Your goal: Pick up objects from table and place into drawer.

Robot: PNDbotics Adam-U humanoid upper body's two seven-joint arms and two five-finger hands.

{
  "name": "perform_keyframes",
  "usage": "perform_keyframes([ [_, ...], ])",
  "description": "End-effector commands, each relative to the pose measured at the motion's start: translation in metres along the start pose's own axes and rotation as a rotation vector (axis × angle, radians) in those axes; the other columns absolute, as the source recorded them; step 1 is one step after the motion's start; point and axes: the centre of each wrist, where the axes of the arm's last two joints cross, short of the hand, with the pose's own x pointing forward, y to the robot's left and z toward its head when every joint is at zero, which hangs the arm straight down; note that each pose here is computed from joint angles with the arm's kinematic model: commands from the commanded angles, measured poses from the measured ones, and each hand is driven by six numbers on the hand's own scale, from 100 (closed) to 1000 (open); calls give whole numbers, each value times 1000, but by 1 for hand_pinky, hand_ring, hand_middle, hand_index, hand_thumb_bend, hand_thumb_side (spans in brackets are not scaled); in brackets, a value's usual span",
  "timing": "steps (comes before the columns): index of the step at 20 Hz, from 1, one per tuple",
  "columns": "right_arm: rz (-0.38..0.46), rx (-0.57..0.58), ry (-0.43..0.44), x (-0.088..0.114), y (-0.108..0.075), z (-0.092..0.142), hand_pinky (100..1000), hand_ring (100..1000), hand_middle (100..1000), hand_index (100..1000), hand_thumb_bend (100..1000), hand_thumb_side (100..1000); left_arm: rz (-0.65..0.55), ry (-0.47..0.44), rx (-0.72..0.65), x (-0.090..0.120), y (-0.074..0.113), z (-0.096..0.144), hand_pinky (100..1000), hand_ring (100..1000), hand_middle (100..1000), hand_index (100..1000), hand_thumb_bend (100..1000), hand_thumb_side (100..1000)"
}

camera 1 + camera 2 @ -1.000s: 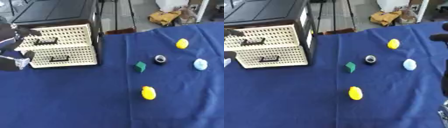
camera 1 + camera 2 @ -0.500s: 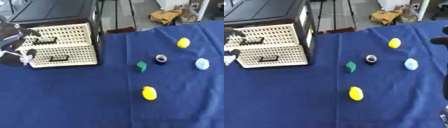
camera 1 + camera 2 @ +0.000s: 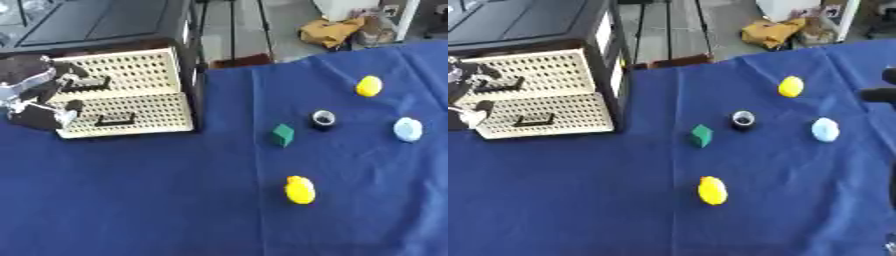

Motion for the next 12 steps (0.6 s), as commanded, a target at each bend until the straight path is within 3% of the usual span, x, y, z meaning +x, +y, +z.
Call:
perform_keyframes([
  [1, 3, 24, -25, 1, 1, -6, 652, 756, 701, 801, 100, 873, -4, 25, 28, -7, 12, 2, 100, 100, 198, 934, 100, 247],
  [8, 0, 39, -27, 1, 5, -7, 655, 759, 700, 801, 100, 874, 29, 52, -12, -14, 8, -4, 100, 100, 192, 924, 100, 245],
  [12, 0, 39, -25, 1, 5, -7, 657, 760, 700, 801, 100, 875, 32, 55, -41, -15, 6, -6, 100, 100, 189, 843, 100, 247],
])
